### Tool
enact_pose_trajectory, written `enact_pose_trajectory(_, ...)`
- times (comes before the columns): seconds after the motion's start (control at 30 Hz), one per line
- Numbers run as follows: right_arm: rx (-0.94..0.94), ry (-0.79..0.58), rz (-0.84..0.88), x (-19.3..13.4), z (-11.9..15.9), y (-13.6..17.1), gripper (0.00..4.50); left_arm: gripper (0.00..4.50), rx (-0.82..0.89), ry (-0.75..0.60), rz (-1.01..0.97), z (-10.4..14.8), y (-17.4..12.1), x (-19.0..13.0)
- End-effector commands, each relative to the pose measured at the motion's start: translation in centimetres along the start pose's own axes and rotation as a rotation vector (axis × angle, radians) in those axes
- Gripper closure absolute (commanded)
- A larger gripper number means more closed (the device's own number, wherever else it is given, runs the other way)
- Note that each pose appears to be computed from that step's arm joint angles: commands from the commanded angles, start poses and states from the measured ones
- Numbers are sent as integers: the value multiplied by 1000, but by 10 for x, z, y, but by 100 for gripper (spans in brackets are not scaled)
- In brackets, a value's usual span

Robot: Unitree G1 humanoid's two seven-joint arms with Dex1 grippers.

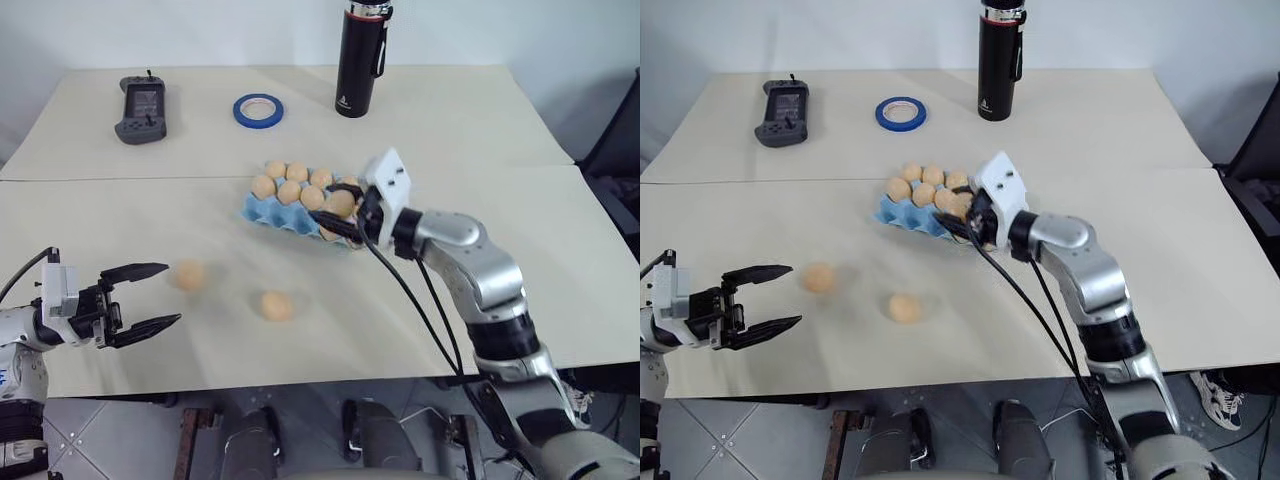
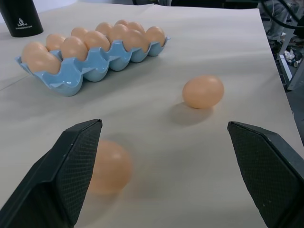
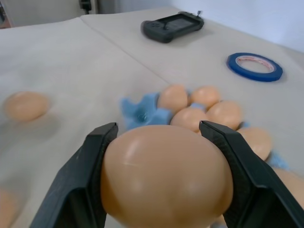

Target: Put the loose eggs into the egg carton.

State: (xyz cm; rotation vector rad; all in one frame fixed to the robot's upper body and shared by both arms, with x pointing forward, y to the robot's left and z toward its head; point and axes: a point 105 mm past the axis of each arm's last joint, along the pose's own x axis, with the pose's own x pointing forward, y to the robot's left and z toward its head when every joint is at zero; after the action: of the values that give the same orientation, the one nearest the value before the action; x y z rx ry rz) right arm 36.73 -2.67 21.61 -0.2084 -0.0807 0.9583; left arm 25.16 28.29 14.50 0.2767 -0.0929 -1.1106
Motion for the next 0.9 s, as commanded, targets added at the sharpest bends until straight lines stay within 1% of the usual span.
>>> enact_pose_trajectory(0.03,-26,0,-7,17,1,-1,206,0,52,1,0,10,0,-3)
enact_pose_trajectory(0.17,-36,17,0,34,-6,0,206,0,66,-14,14,14,-1,-5)
enact_pose_trajectory(0.3,-42,26,6,43,-10,3,206,0,77,-51,22,19,-3,-4)
enact_pose_trajectory(0.37,-57,26,21,47,-12,7,136,0,76,-66,15,20,-4,-4)
enact_pose_trajectory(0.4,-58,25,26,48,-12,9,118,0,75,-70,12,21,-5,-3)
enact_pose_trajectory(0.5,-59,18,32,50,-11,11,17,0,75,-83,8,22,-6,-3)
enact_pose_trajectory(0.53,-59,14,34,51,-11,11,3,0,76,-88,7,22,-6,-2)
enact_pose_trajectory(0.67,-58,-6,31,51,-5,11,3,0,72,-130,-15,26,-6,1)
enact_pose_trajectory(0.77,-62,-27,48,44,2,11,3,0,76,-141,-29,27,-6,3)
enact_pose_trajectory(0.9,-66,-44,225,14,7,32,3,0,62,-115,-105,22,-11,2)
